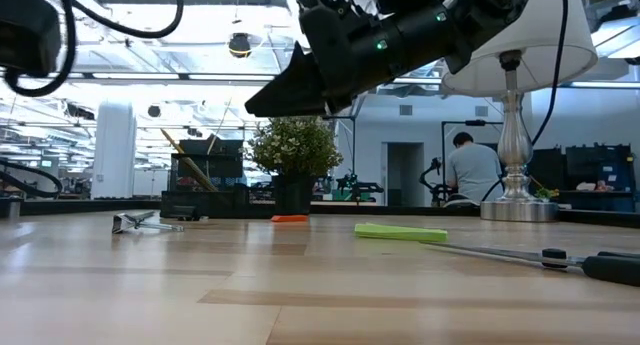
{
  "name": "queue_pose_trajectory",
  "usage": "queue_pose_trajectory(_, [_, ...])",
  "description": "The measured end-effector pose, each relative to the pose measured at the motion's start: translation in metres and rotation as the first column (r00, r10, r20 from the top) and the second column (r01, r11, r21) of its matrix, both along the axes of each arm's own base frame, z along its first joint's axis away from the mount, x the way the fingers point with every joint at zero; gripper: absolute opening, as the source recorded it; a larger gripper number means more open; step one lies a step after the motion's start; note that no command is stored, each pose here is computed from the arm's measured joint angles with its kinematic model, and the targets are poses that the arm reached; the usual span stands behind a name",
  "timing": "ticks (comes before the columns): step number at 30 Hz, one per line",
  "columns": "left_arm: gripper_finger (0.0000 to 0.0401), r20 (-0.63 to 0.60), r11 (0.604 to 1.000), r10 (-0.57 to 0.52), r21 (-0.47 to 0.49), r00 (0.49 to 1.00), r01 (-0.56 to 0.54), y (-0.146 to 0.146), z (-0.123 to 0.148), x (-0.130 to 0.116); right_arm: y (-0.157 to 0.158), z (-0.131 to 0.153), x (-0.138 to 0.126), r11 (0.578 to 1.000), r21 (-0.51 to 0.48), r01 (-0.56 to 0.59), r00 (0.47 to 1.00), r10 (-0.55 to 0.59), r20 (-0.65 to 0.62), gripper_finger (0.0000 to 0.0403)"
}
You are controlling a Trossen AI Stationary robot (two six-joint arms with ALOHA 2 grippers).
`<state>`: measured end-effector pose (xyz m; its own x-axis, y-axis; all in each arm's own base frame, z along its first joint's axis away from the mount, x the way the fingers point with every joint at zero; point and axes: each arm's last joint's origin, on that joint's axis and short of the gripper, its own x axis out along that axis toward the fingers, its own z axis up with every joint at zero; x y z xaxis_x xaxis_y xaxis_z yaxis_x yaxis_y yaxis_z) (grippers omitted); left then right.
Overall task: Pick and place office supplies into organizer
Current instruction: Put the purple pen into the black organizer
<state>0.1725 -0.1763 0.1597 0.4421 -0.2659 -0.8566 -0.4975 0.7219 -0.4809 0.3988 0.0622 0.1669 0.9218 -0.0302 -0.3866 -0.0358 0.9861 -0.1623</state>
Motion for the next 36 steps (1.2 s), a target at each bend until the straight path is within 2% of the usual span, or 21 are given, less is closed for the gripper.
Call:
queue_pose_trajectory(7, [0.0061, -0.052, 0.998, -0.022, -0.065, 0.998, 0.019, 0.003, 0.000, 0.004, -0.006, 0.000, 0.001, 1.000, -0.006, 0.013, 1.000, -0.013, 0.000, 0.0127])
queue_pose_trajectory(11, [0.0102, -0.039, 0.998, -0.033, -0.053, 0.999, 0.031, 0.006, 0.000, 0.008, -0.008, 0.000, 0.001, 1.000, -0.006, 0.016, 1.000, -0.016, 0.000, 0.0127])
queue_pose_trajectory(15, [0.0127, -0.024, 0.999, 0.001, -0.035, 1.000, -0.002, 0.011, 0.000, 0.012, -0.007, 0.000, 0.001, 1.000, -0.006, 0.014, 1.000, -0.014, -0.001, 0.0127])
queue_pose_trajectory(26, [0.0132, 0.028, 0.999, 0.005, 0.042, 1.000, -0.006, 0.015, 0.000, 0.015, 0.000, -0.001, 0.000, 1.000, -0.007, -0.005, 1.000, 0.005, -0.010, 0.0127])
queue_pose_trajectory(36, [0.0132, 0.036, 0.999, -0.001, 0.054, 0.999, -0.001, 0.015, 0.000, 0.015, 0.001, -0.001, -0.001, 1.000, 0.025, 0.006, 1.000, -0.006, -0.009, 0.0127])
